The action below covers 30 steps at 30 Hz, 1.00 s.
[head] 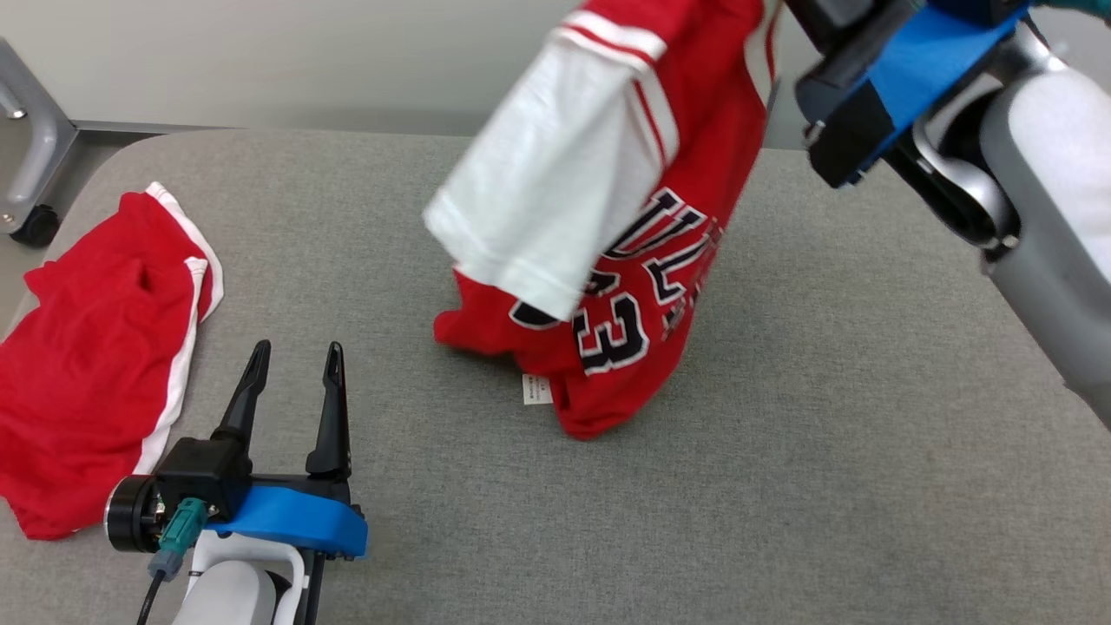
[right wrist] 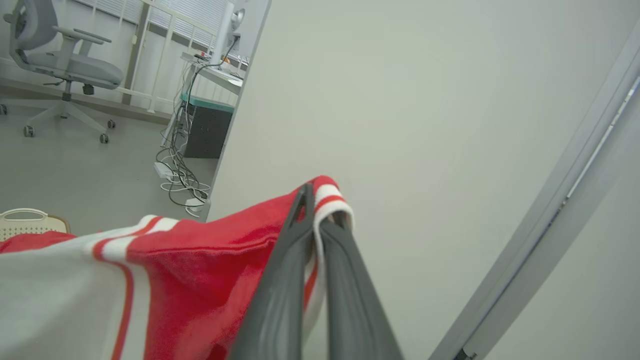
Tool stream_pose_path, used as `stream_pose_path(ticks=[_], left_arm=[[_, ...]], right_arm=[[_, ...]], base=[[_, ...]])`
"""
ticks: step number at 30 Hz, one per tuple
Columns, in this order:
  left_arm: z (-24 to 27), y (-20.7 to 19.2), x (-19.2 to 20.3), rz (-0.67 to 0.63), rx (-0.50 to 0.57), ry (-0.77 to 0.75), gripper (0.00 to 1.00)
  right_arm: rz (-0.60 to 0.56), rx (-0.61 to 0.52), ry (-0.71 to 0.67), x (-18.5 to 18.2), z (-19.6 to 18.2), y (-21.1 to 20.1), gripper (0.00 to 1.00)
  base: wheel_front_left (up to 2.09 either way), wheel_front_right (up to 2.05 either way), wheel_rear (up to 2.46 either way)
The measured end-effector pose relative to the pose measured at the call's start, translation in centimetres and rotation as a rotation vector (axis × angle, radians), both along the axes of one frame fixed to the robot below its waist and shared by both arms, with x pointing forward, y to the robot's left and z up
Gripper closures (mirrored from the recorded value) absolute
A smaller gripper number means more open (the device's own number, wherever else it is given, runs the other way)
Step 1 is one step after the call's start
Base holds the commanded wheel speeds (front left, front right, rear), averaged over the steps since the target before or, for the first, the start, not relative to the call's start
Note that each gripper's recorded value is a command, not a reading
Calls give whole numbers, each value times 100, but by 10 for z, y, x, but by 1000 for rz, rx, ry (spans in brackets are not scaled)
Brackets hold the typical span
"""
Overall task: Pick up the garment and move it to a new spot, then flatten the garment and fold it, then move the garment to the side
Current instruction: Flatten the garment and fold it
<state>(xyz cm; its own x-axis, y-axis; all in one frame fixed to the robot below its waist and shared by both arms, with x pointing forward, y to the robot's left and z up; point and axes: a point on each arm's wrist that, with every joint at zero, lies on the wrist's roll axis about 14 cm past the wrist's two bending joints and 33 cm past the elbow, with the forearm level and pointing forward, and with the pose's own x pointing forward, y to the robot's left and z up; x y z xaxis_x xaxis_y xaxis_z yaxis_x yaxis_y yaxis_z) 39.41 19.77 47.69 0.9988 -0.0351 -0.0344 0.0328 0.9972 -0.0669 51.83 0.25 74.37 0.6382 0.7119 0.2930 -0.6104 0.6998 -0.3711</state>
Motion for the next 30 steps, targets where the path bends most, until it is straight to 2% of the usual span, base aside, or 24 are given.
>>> stream_pose_path(ticks=[4, 5, 6, 13, 17, 18, 19, 25, 30], left_arm=[[-4, -7, 6, -18, -6, 9, 0], [-5, -11, 8, -25, -11, 11, 0], [-5, -11, 8, -25, -11, 11, 0], [-13, -15, 14, -40, -15, 28, 0], [-17, -9, 16, -32, -7, 39, 0], [-18, -8, 15, -28, -6, 43, 0], [-19, -7, 15, -26, -4, 45, 0], [-16, -5, 13, -24, 5, 39, 0], [-6, -10, 8, -33, -4, 14, 0]], right_arm=[[-170, -80, 171, 31, -74, -63, 100], [-240, -103, 263, 38, -111, -91, 100], [-240, -103, 263, 38, -111, -91, 100], [-447, -124, 515, 43, -217, -173, 100], [-542, -93, 577, 47, -248, -204, 100], [-566, -88, 592, 48, -254, -211, 73], [-588, -81, 607, 48, -260, -216, 2], [-701, -140, 804, 31, -303, -239, 0], [-726, -204, 936, 7, -313, -241, 0]], base=[[0, 0, 0], [0, 0, 0], [0, 0, 0], [0, 0, 0], [0, 0, 0], [0, 0, 0], [0, 0, 0], [0, 0, 0], [0, 0, 0]])
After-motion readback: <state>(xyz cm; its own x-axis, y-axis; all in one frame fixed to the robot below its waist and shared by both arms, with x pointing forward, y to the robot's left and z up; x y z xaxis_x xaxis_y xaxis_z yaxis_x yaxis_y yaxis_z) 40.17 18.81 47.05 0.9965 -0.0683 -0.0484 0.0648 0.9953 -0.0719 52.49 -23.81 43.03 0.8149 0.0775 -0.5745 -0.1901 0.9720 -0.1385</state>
